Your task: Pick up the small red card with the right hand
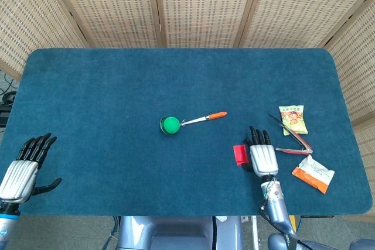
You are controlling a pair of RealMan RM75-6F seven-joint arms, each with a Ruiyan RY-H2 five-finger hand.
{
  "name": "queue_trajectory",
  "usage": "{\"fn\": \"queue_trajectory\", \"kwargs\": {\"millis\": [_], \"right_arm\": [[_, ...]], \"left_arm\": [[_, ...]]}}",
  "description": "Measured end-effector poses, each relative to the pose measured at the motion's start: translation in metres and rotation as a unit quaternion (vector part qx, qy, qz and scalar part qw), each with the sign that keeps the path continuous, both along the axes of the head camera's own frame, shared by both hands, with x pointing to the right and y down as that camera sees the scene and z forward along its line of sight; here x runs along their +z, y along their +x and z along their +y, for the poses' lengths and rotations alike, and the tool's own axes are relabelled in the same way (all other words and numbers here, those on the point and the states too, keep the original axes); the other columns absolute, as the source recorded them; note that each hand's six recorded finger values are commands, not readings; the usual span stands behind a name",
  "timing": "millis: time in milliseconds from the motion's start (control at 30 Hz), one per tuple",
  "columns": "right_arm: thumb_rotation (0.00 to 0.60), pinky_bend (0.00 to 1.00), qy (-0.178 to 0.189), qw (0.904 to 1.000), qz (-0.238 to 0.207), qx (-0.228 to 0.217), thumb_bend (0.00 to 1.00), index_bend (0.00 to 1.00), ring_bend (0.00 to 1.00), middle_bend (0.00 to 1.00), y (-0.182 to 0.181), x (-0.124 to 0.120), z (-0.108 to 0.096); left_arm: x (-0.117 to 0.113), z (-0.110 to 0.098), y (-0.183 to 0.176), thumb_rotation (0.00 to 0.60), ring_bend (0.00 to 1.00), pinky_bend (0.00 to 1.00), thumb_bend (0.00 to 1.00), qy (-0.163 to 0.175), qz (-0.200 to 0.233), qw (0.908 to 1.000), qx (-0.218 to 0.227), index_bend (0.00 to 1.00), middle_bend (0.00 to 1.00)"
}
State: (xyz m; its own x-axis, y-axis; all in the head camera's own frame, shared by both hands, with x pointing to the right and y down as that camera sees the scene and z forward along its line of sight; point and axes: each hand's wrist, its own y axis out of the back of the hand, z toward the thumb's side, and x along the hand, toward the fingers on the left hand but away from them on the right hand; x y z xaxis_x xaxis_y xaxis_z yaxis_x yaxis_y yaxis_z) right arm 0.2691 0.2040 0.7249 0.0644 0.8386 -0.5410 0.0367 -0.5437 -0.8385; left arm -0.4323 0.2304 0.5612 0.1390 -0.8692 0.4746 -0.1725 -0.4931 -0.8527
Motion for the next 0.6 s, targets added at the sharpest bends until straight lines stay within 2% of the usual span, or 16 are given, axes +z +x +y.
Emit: {"fn": "queue_trajectory", "kwargs": {"millis": [233,600], "right_arm": [[0.600,0.00,0.000,1.0000,0.000,0.000,0.23,0.43,0.00,0.00,0.0004,0.0008,0.0005],[0.600,0.00,-0.005,1.0000,-0.002,-0.003,0.23,0.46,0.00,0.00,-0.0038,0.0031,0.0029]], "left_arm": [[-0.0005,0.0001,0.0006,0.600,0.00,0.00,0.21,0.000,0.001,1.0000,0.001,0.00,0.00],[0.0000,-0.0003,0.0001,0.600,0.00,0.00,0.21,0.000,0.001,1.0000,0.000,0.00,0.00]]}}
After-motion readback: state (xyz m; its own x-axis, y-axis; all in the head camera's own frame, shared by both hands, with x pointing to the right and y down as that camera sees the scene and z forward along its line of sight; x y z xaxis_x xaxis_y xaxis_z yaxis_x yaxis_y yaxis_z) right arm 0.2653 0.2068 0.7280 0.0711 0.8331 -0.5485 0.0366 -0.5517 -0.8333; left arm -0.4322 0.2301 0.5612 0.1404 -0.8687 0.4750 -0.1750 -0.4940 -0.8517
